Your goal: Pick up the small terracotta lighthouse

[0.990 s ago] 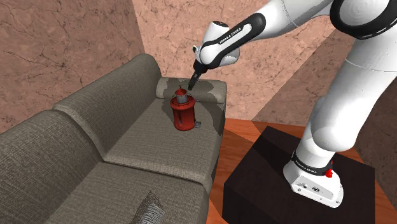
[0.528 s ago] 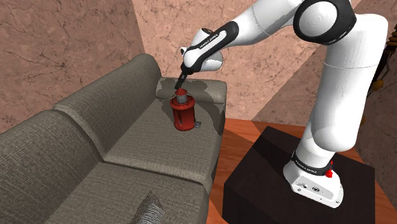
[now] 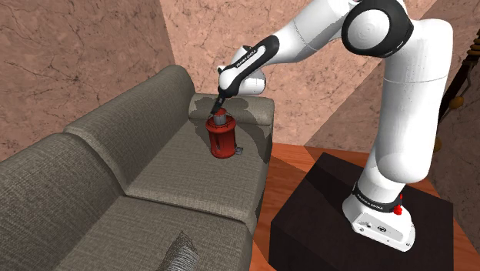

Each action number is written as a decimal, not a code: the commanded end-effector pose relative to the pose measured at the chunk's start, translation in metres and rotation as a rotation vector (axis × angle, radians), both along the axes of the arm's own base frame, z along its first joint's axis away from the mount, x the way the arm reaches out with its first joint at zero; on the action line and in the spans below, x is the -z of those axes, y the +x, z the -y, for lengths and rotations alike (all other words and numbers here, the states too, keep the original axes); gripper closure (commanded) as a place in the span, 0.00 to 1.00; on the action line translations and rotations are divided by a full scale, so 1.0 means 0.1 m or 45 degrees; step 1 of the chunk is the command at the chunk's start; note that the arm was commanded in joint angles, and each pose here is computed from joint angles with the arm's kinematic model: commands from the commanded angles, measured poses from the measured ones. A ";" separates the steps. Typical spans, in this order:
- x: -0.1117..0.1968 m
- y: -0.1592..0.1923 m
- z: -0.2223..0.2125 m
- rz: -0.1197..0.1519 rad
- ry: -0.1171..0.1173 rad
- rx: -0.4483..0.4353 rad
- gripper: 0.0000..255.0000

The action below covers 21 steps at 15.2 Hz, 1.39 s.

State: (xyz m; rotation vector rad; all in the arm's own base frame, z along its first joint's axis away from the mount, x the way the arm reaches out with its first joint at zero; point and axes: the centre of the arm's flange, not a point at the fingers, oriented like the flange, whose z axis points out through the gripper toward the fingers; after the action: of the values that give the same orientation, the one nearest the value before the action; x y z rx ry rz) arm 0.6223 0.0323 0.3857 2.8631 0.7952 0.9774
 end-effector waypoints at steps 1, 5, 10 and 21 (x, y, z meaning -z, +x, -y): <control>0.05 0.01 0.00 0.001 0.000 0.000 0.00; 0.06 0.01 0.00 0.001 0.000 0.000 1.00; 0.05 0.00 0.00 0.001 0.000 0.000 1.00; -0.48 0.01 0.00 0.001 0.000 0.000 1.00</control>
State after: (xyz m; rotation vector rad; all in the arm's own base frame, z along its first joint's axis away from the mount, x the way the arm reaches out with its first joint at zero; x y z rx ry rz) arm 0.6230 0.0334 0.4246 2.8670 0.7969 0.9694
